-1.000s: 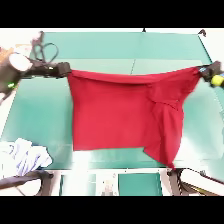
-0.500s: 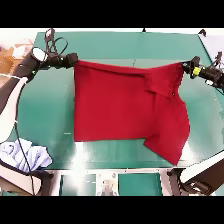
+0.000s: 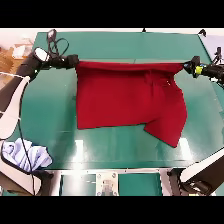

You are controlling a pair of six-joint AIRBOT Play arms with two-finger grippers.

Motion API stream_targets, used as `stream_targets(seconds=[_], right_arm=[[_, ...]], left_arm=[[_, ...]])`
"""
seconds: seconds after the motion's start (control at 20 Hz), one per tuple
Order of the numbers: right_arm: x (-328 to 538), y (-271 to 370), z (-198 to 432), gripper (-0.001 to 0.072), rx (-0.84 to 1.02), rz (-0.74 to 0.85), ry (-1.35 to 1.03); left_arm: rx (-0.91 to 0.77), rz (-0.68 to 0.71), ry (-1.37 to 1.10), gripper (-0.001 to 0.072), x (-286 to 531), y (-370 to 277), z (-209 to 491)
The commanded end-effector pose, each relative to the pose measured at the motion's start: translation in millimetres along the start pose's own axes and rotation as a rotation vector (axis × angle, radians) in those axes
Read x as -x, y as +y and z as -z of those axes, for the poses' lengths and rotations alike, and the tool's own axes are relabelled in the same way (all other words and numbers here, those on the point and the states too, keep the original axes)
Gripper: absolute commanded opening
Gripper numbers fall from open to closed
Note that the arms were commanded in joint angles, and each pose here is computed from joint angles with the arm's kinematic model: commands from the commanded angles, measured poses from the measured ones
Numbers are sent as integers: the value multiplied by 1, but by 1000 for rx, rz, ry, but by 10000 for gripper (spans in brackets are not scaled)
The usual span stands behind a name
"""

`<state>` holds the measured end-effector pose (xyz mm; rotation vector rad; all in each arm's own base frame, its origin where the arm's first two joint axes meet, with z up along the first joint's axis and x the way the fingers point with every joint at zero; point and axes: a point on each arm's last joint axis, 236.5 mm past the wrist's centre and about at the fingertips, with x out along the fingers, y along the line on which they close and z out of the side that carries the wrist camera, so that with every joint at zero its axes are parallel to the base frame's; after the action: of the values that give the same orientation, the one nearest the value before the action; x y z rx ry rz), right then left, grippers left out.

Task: Fold the shirts.

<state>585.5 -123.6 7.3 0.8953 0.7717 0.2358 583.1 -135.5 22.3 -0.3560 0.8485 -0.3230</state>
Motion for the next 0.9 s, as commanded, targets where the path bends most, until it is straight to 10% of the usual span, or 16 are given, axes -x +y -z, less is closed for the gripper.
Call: stream_targets(seconds=[0.0,0.85], right_arm=[[18,-48,40,14,27,171,185],[28,-96,88,98,-1,297,335]], left_arm=[[-26,-14,274,23,-7,12,70],[75,10,558,25,-7,19,158]])
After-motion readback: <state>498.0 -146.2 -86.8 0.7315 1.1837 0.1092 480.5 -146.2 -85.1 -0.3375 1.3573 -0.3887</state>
